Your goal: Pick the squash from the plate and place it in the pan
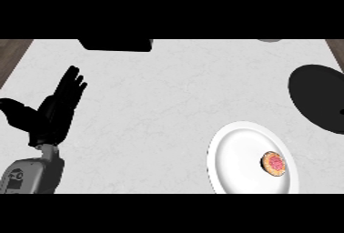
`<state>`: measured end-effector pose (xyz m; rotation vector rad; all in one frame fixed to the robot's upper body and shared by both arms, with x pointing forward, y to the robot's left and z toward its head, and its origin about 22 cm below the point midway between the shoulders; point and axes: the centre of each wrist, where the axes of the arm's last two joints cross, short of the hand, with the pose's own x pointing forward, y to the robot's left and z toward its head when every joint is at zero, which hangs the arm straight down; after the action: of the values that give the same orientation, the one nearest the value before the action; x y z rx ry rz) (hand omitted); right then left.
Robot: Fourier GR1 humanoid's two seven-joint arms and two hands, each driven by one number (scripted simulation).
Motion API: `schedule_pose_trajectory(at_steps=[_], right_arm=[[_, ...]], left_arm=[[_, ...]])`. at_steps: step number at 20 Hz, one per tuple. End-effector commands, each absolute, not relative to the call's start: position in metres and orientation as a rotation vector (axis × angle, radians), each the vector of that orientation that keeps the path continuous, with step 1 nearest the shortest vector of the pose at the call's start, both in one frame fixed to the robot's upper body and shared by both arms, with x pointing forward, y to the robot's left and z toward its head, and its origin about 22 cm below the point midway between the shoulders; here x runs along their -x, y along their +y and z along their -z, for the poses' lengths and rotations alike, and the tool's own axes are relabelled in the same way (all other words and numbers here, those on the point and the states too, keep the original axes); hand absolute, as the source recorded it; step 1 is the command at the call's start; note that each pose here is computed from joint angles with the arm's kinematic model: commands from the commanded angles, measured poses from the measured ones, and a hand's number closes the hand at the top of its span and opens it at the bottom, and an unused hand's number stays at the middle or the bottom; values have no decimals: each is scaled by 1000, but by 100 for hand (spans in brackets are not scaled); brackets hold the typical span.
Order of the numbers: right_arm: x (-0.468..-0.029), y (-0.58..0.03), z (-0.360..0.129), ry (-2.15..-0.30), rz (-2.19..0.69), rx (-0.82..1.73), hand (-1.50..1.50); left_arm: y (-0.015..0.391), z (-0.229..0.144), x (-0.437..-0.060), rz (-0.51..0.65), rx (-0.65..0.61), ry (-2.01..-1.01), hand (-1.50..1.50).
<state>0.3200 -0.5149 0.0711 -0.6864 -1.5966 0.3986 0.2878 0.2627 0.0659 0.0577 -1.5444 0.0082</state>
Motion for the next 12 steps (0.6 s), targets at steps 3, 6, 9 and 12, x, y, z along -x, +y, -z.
schedule_pose_trajectory(at_steps=[3, 6, 9, 12], right_arm=[[-281, -564, -105, -1690, -191, 497, -150], [-246, -581, -90, -1727, -153, 396, -150], [-235, -589, -91, -1736, -143, 316, -150], [-225, -598, -101, -1730, -183, 307, -150]], left_arm=[[265, -53, -283, -19, -81, -1523, 0], [265, -60, -282, -35, -79, -1533, 0], [264, -64, -283, -37, -71, -1532, 0], [260, -61, -283, -29, -82, -1547, 0]])
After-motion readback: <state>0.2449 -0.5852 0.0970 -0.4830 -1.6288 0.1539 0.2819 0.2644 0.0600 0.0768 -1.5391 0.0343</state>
